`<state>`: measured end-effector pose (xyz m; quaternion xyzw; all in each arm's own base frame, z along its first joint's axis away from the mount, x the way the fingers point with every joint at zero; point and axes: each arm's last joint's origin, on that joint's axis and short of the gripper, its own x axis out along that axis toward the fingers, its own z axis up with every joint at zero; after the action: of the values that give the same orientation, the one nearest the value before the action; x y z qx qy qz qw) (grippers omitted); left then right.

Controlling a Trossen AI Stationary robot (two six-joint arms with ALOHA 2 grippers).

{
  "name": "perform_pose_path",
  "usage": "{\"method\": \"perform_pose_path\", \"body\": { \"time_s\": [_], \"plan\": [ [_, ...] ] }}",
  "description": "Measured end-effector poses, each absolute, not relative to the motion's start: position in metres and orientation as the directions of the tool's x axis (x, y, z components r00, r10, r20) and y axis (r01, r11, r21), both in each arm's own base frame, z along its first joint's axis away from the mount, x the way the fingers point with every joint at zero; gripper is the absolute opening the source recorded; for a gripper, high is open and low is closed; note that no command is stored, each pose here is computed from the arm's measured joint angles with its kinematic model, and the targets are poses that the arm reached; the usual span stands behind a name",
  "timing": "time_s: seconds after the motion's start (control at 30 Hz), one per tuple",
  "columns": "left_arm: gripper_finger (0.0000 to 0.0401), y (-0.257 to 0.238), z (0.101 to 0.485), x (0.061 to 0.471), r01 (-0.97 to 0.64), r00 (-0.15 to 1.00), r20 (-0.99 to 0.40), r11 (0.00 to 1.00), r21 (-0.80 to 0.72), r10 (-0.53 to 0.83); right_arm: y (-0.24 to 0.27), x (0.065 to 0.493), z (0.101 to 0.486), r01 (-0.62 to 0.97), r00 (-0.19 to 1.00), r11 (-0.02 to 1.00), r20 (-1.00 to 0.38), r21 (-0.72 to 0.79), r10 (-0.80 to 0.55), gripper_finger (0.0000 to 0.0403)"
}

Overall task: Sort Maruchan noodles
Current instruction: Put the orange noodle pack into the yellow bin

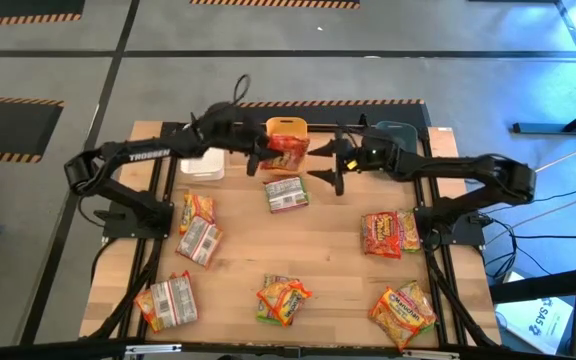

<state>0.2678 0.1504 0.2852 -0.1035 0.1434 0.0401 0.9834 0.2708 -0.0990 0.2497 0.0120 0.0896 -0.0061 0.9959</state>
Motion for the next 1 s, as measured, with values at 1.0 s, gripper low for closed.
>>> {"method": "perform_pose_path", "body": {
  "time_s": [1.0],
  "plan": [
    [0.0113, 0.263, 0.307, 0.368, -0.021, 0.371, -0.874, 0.944, 0.330, 0.314, -0.096, 0.253, 0.178, 0.180, 0.923, 0.979, -0.362, 0.100, -0.132, 0.0276]
  ]
}}
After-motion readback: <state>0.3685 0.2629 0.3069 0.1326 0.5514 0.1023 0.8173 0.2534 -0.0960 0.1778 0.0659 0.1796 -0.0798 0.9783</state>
